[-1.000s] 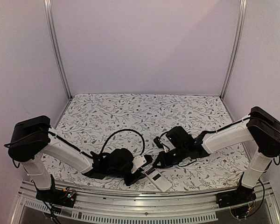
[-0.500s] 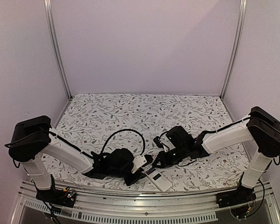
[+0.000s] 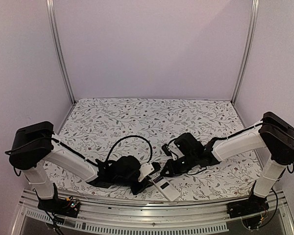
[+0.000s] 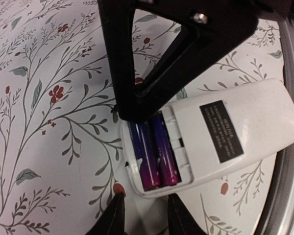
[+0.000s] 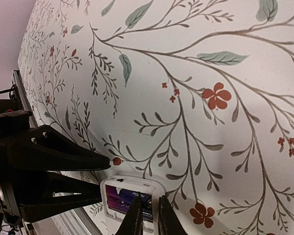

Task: Load the batteries into the remote control
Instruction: Press the battery in the battery compartment.

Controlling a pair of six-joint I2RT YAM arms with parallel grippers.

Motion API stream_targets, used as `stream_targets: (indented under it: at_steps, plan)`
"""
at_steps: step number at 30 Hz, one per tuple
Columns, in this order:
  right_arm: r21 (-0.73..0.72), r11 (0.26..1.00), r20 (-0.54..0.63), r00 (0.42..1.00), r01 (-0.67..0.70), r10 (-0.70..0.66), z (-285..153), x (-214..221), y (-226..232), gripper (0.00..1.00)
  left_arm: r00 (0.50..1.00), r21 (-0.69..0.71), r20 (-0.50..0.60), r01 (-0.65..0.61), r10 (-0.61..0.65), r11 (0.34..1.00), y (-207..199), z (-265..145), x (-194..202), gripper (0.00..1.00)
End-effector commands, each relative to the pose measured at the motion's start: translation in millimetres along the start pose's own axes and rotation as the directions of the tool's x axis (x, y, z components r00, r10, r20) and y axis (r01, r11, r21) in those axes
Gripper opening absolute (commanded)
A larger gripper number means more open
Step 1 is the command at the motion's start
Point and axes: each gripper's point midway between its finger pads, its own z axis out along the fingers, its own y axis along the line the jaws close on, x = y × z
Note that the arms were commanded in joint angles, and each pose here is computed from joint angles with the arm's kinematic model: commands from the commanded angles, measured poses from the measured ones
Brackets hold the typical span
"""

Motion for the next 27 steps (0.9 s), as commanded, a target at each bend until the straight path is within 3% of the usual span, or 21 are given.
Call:
stream_targets:
  at_steps: [1, 27]
  plan:
    - [0.038, 0.999, -0.027, 1.000, -0.002, 0.003, 5, 8, -7, 0.11, 0.998, -0.003, -0.058, -0.001, 0.001, 1.000, -2, 6, 18, 0.29]
    - [0.022, 1.000, -0.080, 0.997, -0.016, 0.018, 19, 39, -2, 0.00, 0.998, -0.040, -0.067, 0.002, -0.004, 0.999, 5, 12, 23, 0.29]
